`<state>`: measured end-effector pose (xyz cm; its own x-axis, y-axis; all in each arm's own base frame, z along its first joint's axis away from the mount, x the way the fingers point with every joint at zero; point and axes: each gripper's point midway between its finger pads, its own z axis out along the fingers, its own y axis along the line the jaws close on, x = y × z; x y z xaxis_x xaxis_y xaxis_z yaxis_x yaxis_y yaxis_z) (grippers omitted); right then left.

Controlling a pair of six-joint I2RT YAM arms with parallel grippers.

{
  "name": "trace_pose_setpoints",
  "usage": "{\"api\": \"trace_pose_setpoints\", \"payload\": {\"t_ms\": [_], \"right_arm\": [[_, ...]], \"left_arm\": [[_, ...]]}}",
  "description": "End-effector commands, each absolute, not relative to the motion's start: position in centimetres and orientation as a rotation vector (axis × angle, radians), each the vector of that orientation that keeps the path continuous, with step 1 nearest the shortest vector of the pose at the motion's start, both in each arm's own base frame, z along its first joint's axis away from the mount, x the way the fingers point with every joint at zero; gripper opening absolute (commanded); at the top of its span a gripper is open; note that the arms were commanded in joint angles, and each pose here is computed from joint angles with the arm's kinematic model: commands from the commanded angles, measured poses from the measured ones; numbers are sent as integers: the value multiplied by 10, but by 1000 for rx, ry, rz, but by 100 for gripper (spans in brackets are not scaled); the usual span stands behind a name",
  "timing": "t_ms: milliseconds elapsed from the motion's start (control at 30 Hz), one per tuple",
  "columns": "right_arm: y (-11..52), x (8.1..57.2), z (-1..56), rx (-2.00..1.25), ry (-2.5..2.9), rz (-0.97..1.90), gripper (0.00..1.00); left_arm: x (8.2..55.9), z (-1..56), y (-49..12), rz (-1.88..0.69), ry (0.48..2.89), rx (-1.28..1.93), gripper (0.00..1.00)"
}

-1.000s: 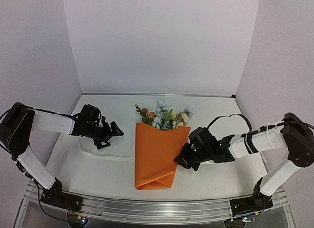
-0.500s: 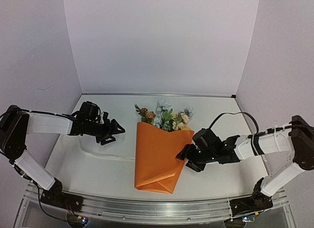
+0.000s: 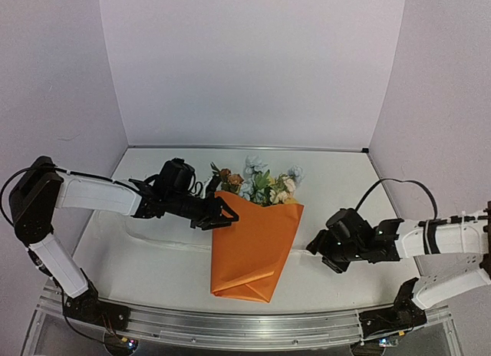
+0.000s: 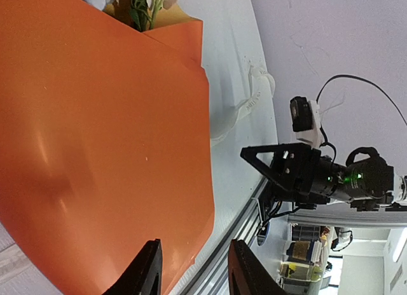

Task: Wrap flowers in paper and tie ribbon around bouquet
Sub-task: Place the folded bouquet on the ribbon, then pick up the left side of the ribbon from the folded bouquet.

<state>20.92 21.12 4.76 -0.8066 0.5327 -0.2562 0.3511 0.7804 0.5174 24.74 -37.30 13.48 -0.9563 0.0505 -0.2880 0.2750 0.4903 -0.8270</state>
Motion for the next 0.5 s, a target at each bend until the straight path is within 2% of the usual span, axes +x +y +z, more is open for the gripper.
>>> {"api": "trace_pose_setpoints", "payload": {"t_ms": [0,233,467], "right_arm": [[125,206,44,888,2441,337,70],[42,206,45,1115,2225,157,74],[28,230,53,1074,2269,-27,69]], "left_arm": [[255,154,-379,-1488,2426,280,38],[268,152,-349,-1331,2445,125,41],[288,124,-240,-1018,2464,-384,47]]}}
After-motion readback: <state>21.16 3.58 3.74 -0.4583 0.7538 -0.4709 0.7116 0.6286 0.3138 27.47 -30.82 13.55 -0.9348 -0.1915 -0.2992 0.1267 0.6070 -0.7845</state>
